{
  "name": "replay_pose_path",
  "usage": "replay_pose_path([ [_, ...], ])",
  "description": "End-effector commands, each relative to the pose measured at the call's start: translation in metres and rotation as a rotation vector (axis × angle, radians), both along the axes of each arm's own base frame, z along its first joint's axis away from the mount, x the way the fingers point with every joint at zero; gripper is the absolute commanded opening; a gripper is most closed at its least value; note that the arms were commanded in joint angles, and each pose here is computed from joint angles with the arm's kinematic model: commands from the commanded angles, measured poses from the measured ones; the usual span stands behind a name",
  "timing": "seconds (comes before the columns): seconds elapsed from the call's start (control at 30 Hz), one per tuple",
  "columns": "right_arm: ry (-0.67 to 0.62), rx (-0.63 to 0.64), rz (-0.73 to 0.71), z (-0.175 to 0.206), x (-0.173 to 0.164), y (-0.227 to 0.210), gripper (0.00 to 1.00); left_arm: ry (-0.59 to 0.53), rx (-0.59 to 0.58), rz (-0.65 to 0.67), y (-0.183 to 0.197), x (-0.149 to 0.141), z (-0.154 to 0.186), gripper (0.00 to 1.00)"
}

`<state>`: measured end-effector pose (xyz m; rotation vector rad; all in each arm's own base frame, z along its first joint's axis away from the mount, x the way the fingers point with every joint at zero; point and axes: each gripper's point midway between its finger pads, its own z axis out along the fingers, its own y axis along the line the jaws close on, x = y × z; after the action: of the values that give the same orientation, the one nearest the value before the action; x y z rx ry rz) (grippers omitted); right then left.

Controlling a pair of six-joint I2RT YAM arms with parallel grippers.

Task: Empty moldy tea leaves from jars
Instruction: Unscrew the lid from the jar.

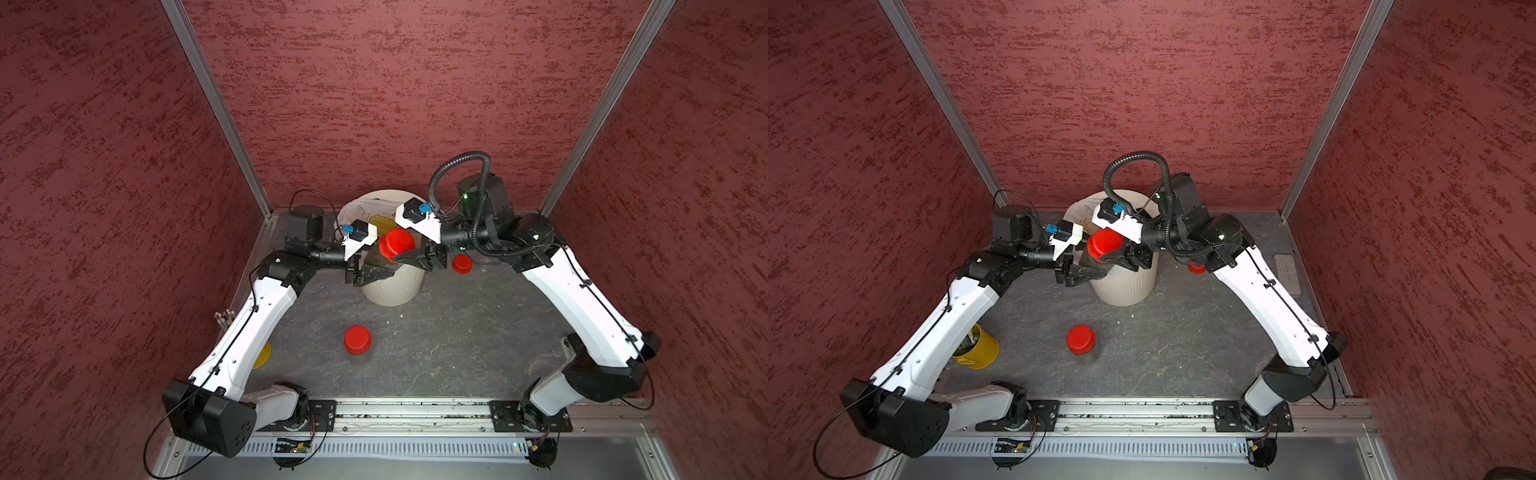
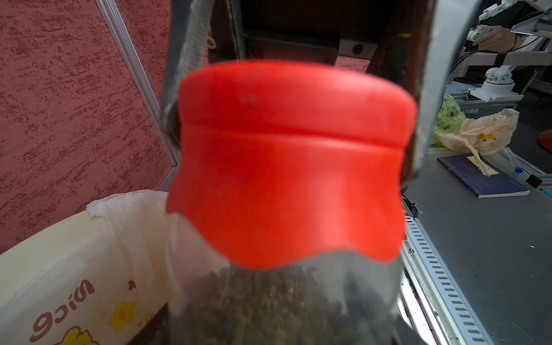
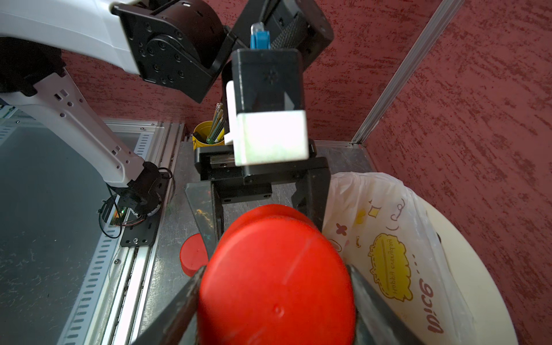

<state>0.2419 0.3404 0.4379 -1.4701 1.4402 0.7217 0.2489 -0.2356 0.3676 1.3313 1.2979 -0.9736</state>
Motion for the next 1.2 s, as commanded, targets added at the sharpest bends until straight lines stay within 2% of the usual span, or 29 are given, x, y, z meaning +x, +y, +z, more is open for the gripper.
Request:
replay_pose_path([
  [0.0, -0.045, -0.025, 0.075, 0.005, -0.017, -0.011, 0.47, 0.016, -0.009, 0.023, 0.004, 0.004, 0.008, 0.67],
  [0.23, -0.039, -0.04, 0.1, -0.002, -0.016, -0.008, 0.54, 0.016, -0.01, 0.02, 0.004, 0.003, 0.009, 0.67],
  [0.37, -0.035, 0.0, 0.065, 0.009, -0.012, -0.006, 0.69, 0.012, -0.011, 0.021, 0.004, 0.003, 0.01, 0.67],
  [0.5, -0.003, 0.045, -0.021, 0.018, -0.002, -0.006, 0.92, 0.013, -0.011, 0.022, 0.004, 0.003, 0.009, 0.67],
  [0.6, 0.031, 0.091, -0.093, 0.025, 0.005, -0.008, 0.99, 0.009, -0.009, 0.025, 0.005, 0.004, 0.009, 0.67],
  [0.9, 0.194, 0.219, -0.313, 0.041, 0.017, -0.018, 0.99, 0.007, -0.008, 0.032, 0.005, 0.005, 0.009, 0.68],
  [1.17, 0.337, 0.207, -0.421, 0.023, 0.016, -0.021, 0.99, 0.007, -0.007, 0.033, 0.006, 0.005, 0.008, 0.68],
])
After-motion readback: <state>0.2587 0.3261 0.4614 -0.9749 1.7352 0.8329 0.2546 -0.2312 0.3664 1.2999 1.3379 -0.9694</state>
